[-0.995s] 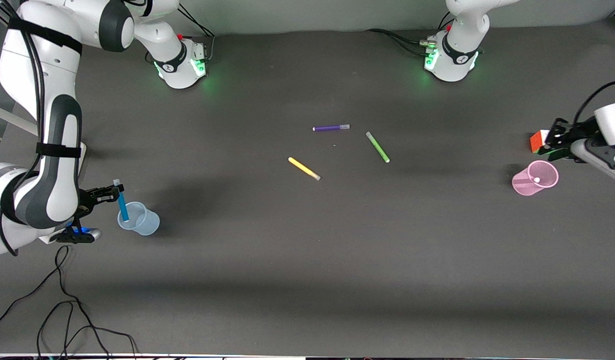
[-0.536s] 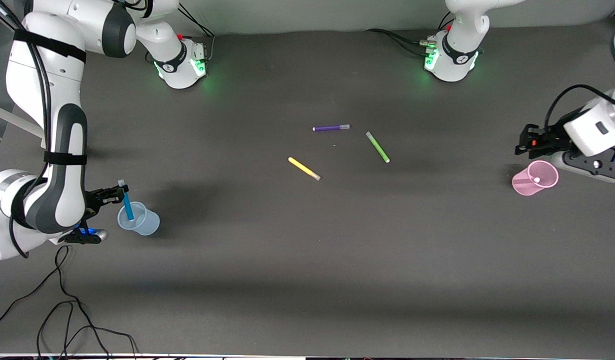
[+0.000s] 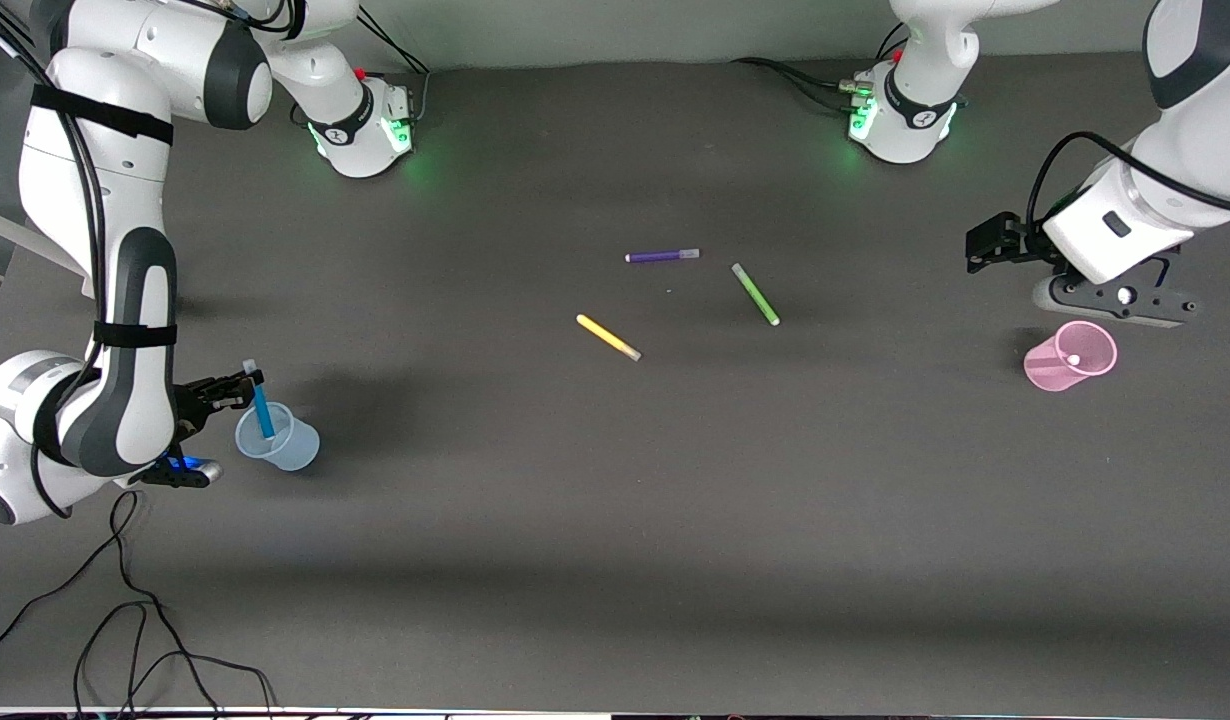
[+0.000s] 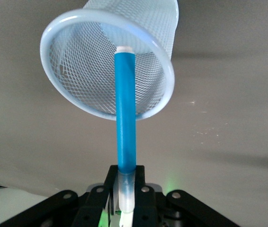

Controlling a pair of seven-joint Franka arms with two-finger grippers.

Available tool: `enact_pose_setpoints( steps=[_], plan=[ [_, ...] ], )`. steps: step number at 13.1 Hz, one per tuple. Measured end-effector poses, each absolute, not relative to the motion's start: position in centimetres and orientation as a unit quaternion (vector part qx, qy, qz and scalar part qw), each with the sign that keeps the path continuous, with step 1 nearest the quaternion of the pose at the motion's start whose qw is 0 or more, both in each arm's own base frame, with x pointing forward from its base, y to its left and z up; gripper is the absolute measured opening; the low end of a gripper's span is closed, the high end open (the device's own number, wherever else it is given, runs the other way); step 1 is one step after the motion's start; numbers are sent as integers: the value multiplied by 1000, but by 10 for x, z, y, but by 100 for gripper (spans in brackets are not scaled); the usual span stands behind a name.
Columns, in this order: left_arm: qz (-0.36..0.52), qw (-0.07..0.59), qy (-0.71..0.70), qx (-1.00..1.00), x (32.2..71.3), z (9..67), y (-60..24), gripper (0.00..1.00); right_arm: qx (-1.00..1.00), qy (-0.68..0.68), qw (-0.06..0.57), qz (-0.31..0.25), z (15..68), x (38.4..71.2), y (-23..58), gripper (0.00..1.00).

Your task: Place pink and blue markers in matching cups

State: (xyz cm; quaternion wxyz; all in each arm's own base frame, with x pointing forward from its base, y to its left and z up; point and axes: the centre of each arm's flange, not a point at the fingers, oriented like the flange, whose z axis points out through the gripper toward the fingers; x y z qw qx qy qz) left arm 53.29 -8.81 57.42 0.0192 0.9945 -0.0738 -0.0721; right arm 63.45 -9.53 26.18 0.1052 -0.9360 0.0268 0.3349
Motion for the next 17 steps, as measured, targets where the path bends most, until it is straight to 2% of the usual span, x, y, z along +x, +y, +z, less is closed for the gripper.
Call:
enact_pose_setpoints(
  steps=[10, 12, 13, 17],
  plan=[
    [-81, 11, -68, 994, 528, 575, -99, 100, -938, 20, 96, 333, 257, 643, -91, 17],
    [-64, -14, -85, 994, 526, 581, -109, 100, -938, 19, 94, 333, 255, 645, -89, 17],
    [-56, -30, -101, 993, 524, 584, -115, 100, -938, 18, 93, 333, 255, 646, -89, 22],
    [-36, -37, -129, 990, 531, 590, -95, 100, -939, 16, 92, 332, 255, 648, -87, 67]
  ],
)
